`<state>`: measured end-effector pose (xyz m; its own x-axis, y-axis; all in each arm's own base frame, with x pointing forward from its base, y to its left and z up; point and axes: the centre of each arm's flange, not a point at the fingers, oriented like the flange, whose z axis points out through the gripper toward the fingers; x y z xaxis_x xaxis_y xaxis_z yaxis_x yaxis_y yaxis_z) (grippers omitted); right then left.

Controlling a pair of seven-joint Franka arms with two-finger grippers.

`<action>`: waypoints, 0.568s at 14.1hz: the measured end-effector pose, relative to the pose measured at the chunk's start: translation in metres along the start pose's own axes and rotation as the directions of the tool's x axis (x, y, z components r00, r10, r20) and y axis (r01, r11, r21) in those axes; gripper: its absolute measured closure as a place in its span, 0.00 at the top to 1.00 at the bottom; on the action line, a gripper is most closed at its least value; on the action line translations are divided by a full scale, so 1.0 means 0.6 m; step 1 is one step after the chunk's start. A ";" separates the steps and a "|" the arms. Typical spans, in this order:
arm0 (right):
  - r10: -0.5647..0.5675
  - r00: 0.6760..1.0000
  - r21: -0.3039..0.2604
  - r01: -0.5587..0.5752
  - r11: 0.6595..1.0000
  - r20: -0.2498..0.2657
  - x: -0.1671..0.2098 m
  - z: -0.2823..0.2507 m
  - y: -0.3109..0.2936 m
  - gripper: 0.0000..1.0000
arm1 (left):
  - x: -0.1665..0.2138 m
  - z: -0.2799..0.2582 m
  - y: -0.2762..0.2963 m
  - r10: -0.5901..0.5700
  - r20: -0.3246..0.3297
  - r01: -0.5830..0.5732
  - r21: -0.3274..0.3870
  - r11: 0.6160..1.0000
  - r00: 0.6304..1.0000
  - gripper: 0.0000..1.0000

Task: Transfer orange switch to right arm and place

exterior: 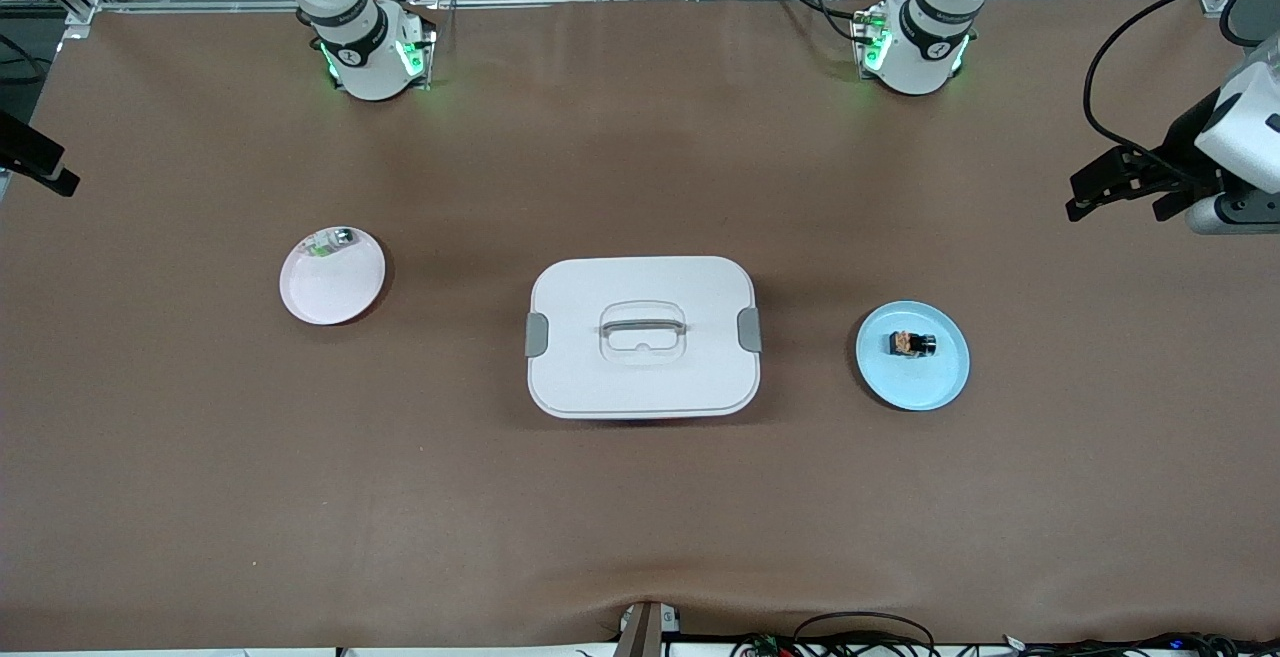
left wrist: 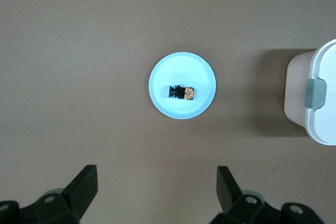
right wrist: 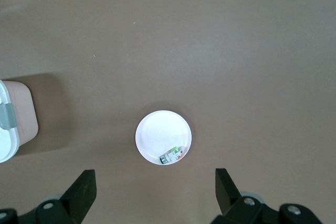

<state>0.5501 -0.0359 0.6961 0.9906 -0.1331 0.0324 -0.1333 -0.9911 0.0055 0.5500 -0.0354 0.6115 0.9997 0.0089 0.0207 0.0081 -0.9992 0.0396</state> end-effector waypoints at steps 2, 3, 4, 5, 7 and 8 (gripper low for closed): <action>-0.001 1.000 0.031 0.001 1.000 0.001 0.000 0.000 -0.004 1.00 | 0.000 0.000 0.000 0.000 0.000 0.000 0.000 1.000 1.000 1.00; -0.001 1.000 0.045 0.001 0.999 0.002 0.000 0.000 -0.005 1.00 | 0.000 0.000 0.000 0.000 0.000 0.000 0.000 1.000 1.000 1.00; -0.001 1.000 0.052 0.001 0.999 0.003 0.000 0.000 -0.005 1.00 | 0.000 -0.001 0.000 0.000 -0.001 0.000 0.000 1.000 1.000 1.00; -0.001 1.000 0.056 0.000 0.998 0.003 0.000 0.000 -0.006 1.00 | 0.000 -0.001 0.000 0.000 -0.001 0.000 0.000 1.000 1.000 1.00; 0.001 1.000 0.058 -0.001 0.998 0.003 0.000 0.000 -0.004 1.00 | 0.000 -0.004 0.001 0.001 -0.004 -0.001 0.000 1.000 1.000 1.00; 0.002 1.000 0.058 -0.002 0.998 0.003 0.000 0.000 -0.004 1.00 | 0.001 -0.005 0.001 0.001 -0.007 -0.001 0.000 1.000 1.000 1.00</action>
<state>0.5503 -0.0336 0.6963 0.9905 -0.1347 0.0291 -0.1330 -0.9897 -0.0526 0.5502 -0.0358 0.6149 0.9996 0.0083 0.0276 0.0072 -0.9992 0.0401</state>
